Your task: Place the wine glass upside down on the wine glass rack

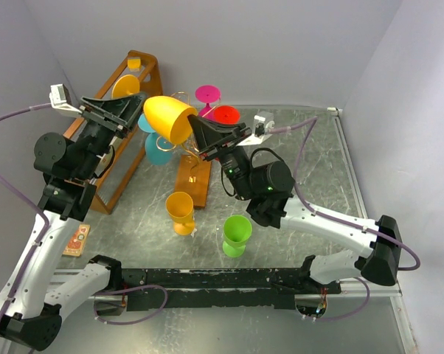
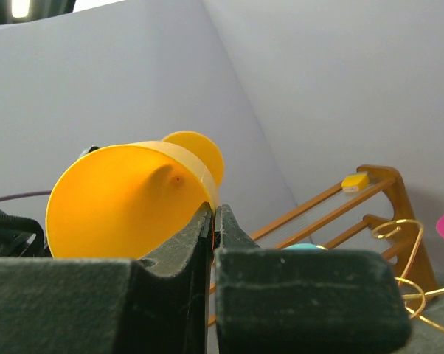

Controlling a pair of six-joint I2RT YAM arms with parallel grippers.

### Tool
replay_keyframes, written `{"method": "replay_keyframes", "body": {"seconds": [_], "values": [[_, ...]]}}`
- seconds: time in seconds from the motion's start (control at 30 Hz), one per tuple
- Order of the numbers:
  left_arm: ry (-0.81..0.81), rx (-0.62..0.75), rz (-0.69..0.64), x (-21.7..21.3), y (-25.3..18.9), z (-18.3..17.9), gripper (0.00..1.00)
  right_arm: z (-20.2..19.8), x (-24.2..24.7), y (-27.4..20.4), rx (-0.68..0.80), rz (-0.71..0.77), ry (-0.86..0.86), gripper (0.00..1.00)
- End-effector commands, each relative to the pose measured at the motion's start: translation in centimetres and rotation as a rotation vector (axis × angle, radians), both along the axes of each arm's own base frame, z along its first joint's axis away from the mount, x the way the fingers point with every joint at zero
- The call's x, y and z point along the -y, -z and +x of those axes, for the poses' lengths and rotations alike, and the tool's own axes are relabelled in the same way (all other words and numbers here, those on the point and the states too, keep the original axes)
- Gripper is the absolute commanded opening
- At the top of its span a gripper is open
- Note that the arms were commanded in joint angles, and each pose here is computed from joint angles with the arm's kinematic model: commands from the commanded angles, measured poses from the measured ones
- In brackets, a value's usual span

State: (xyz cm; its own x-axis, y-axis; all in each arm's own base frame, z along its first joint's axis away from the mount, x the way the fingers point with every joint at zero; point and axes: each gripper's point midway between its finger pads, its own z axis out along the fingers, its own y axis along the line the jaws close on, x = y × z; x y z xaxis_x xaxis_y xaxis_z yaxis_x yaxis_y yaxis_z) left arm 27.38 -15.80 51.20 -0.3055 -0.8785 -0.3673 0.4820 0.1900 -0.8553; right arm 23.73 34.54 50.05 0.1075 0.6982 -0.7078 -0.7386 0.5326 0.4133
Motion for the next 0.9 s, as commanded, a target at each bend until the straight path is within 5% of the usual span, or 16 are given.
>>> {"method": "replay_keyframes", "body": {"seconds": [0.0, 0.23, 0.37, 0.47, 0.57, 0.63, 0.87], "values": [[-0.015, 0.066, -0.038, -0.5, -1.5, -0.2, 0.42, -1.4, -0.3, 0.4, -0.008, 0.005, -0.086, 0.0], [-0.01, 0.13, -0.052, -0.7, -2.2, -1.1, 0.08, -2.9, -0.7, 1.6, 0.04, -0.074, -0.146, 0.0], [-0.01, 0.146, -0.035, -0.6, -2.1, -1.3, 0.07, -3.3, -0.6, 2.1, 0.049, -0.114, -0.158, 0.0], [-0.022, 0.159, 0.005, -0.6, -2.0, -1.4, 0.07, -3.1, 0.2, 2.4, 0.011, -0.119, -0.137, 0.17], [-0.04, 0.175, 0.049, -0.7, -1.8, -1.5, 0.07, -1.8, 1.4, 3.1, -0.081, -0.143, -0.06, 0.5], [-0.06, 0.186, 0.103, -0.8, -1.6, -1.7, 0.07, -0.5, 2.3, 4.4, -0.174, -0.186, 0.014, 0.61], [-0.124, 0.225, 0.315, -1.6, -0.5, -3.8, 0.07, 0.0, 4.0, 6.3, -0.325, -0.335, 0.085, 0.69]]}}
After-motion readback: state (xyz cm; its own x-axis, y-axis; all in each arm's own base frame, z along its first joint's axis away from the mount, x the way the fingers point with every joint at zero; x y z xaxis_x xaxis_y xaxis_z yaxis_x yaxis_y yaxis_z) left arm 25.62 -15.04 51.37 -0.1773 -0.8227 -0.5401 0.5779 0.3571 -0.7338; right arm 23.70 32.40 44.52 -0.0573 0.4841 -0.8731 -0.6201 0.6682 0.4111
